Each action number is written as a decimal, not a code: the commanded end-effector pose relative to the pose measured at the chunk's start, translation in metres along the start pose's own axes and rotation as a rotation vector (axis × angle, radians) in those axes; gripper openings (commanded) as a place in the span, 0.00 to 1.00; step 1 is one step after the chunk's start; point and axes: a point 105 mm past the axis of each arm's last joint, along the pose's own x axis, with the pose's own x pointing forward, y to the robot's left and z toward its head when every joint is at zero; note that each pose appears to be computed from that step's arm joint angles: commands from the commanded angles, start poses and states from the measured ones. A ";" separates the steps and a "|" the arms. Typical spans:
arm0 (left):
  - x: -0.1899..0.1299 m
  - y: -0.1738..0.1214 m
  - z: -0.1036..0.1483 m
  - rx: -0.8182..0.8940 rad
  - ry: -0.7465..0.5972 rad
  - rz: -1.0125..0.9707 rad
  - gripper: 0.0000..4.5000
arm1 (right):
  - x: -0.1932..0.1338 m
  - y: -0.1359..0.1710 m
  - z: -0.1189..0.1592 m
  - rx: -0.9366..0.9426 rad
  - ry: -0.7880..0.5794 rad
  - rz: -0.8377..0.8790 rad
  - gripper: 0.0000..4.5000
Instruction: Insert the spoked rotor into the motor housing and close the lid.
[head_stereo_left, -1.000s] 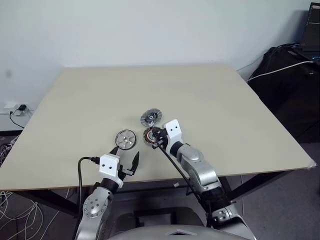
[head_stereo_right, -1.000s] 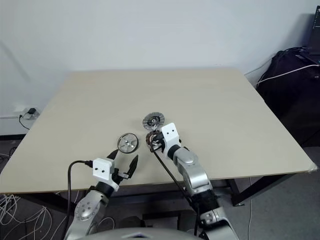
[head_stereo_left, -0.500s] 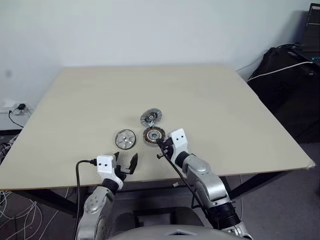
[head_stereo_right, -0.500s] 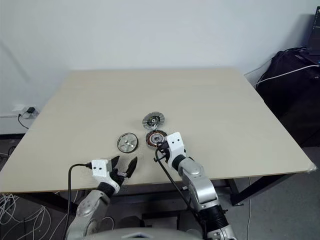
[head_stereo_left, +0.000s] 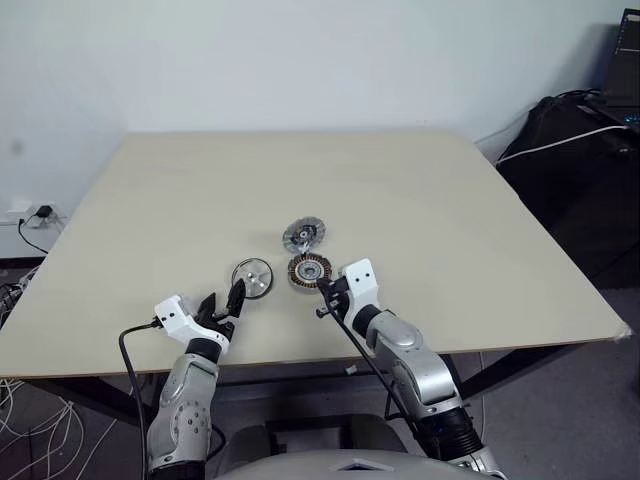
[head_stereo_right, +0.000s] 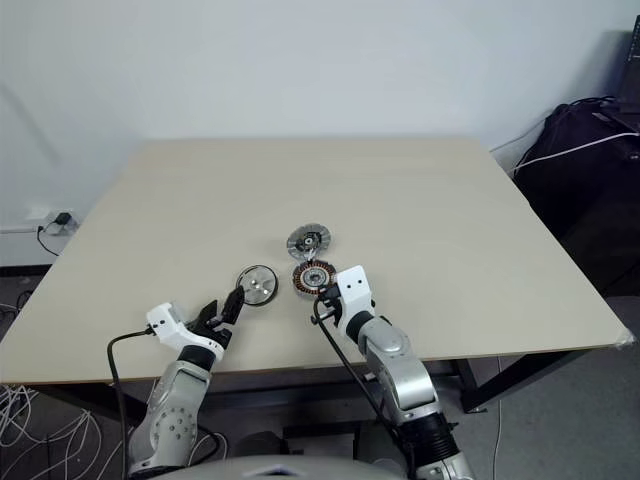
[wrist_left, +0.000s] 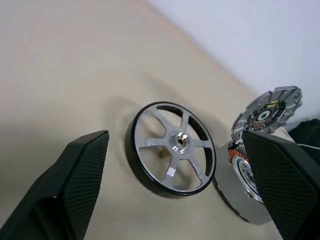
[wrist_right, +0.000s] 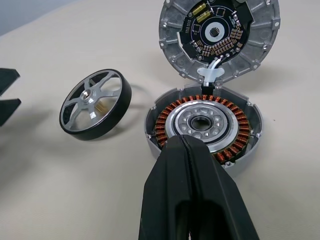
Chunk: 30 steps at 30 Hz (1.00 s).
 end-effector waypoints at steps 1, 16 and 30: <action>0.008 -0.006 0.000 -0.096 -0.007 0.001 1.00 | -0.002 0.004 0.018 -0.011 -0.060 0.006 0.01; 0.022 -0.010 -0.006 -0.142 0.083 0.035 1.00 | -0.002 0.004 0.018 -0.002 -0.068 -0.006 0.01; 0.022 -0.013 -0.019 -0.200 0.172 0.027 1.00 | -0.009 0.004 0.018 0.007 -0.071 0.007 0.01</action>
